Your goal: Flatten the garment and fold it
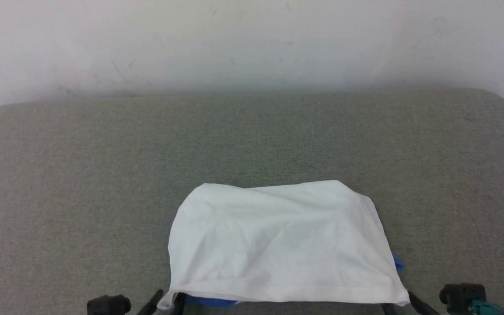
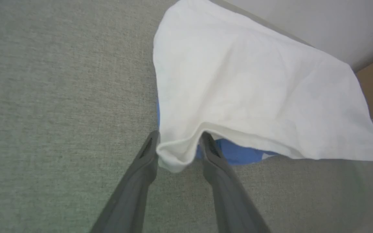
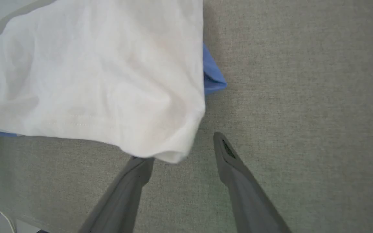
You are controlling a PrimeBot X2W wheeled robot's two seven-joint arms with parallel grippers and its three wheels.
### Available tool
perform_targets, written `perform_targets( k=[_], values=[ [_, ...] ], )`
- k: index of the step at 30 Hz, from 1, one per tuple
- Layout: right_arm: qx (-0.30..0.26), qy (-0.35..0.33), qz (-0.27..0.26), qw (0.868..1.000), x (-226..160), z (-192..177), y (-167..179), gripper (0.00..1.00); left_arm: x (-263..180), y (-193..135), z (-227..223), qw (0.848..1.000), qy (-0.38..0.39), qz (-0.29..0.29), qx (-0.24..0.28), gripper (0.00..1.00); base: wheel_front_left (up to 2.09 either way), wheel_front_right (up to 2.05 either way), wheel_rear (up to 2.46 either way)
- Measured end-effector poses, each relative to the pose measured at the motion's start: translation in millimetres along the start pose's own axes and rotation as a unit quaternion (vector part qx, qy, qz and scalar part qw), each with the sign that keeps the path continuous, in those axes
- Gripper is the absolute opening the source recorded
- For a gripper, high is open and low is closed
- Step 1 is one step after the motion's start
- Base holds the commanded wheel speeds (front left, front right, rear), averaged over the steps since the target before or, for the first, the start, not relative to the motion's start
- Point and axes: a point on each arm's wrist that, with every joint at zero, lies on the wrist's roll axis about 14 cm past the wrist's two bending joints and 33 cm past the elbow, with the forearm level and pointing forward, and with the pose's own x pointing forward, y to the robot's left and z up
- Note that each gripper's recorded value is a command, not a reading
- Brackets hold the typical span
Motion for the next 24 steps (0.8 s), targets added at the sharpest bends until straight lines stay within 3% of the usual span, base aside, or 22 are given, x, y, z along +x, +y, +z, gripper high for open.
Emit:
perform_targets(
  k=[6, 11, 18, 24],
  values=[
    [0.008, -0.095, 0.019, 0.995, -11, 44, 16, 1.0, 0, 5, 44, 0.995, -0.096, 0.02, 0.012, 1.0, 0.0, 0.0, 0.0],
    [0.003, -0.14, 0.006, 0.99, -19, 77, 6, 1.0, -7, 3, 101, 0.978, -0.201, 0.036, 0.034, 1.0, 0.0, 0.0, 0.0],
    [-0.011, -0.097, -0.012, 0.995, 1, 86, -20, 1.0, -31, 10, 146, 0.95, -0.294, 0.078, 0.073, 1.0, 0.0, 0.0, 0.0],
    [-0.023, -0.012, 0.003, 1.0, 33, 80, -22, 1.0, -46, 29, 155, 0.934, -0.308, 0.117, 0.136, 1.0, 0.0, 0.0, 0.0]
  ],
)
